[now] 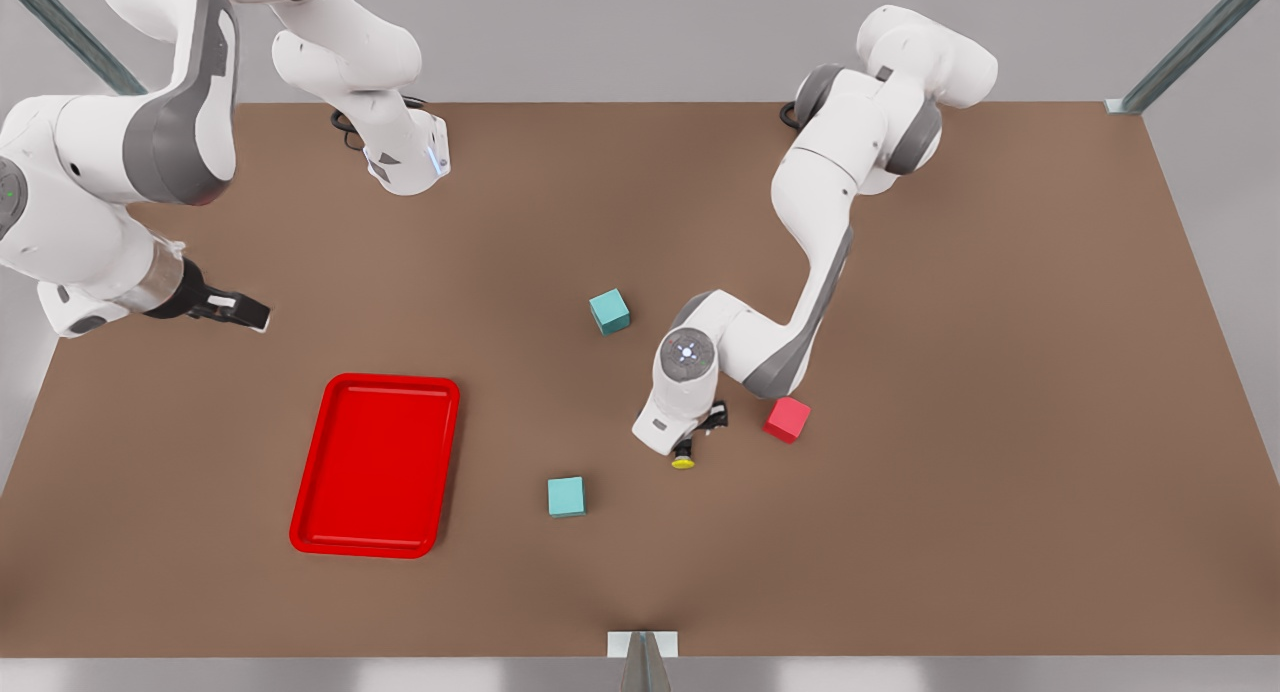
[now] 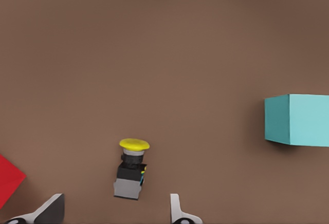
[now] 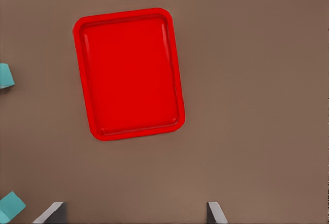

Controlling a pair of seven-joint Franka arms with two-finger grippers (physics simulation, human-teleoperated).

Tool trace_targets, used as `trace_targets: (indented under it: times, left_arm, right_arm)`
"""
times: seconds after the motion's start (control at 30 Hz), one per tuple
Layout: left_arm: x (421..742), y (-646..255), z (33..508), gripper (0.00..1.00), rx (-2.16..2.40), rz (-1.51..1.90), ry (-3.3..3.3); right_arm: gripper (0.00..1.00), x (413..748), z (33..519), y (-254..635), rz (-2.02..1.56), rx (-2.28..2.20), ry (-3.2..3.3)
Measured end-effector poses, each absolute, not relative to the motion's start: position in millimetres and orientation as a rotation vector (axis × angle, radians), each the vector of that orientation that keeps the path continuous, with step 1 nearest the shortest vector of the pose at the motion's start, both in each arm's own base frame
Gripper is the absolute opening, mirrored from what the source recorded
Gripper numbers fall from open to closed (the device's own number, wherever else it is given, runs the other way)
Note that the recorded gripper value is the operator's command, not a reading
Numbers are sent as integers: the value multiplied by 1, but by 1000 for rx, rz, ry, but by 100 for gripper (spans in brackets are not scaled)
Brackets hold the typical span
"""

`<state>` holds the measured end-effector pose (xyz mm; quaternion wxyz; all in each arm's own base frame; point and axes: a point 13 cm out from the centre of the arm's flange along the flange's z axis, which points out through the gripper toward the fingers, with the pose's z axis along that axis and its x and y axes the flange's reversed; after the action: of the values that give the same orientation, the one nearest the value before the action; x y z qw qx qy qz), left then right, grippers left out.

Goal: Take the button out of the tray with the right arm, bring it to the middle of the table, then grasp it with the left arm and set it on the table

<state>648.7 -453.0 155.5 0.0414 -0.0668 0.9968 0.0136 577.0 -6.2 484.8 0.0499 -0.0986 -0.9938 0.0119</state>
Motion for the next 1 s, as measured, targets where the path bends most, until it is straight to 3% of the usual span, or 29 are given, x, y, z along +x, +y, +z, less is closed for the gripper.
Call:
trace_targets:
  times: [0.1, 0.3, 0.57, 1.0]
  left_arm:
    - [645, -459, 143, 100, -215, 25, 3054]
    - [625, -454, 103, 100, -171, 64, 3114]
    - [603, -455, 63, 100, -104, 45, 3192]
    - [614, -449, 45, 100, 6, 1, 3187]
  right_arm:
    - [100, 578, 482, -45, -38, -316, -3014]
    - [100, 590, 432, -38, -112, -232, -2967]
    - [100, 607, 426, -37, -123, -163, -3018]
    - [100, 620, 425, -34, -79, -85, -3071]
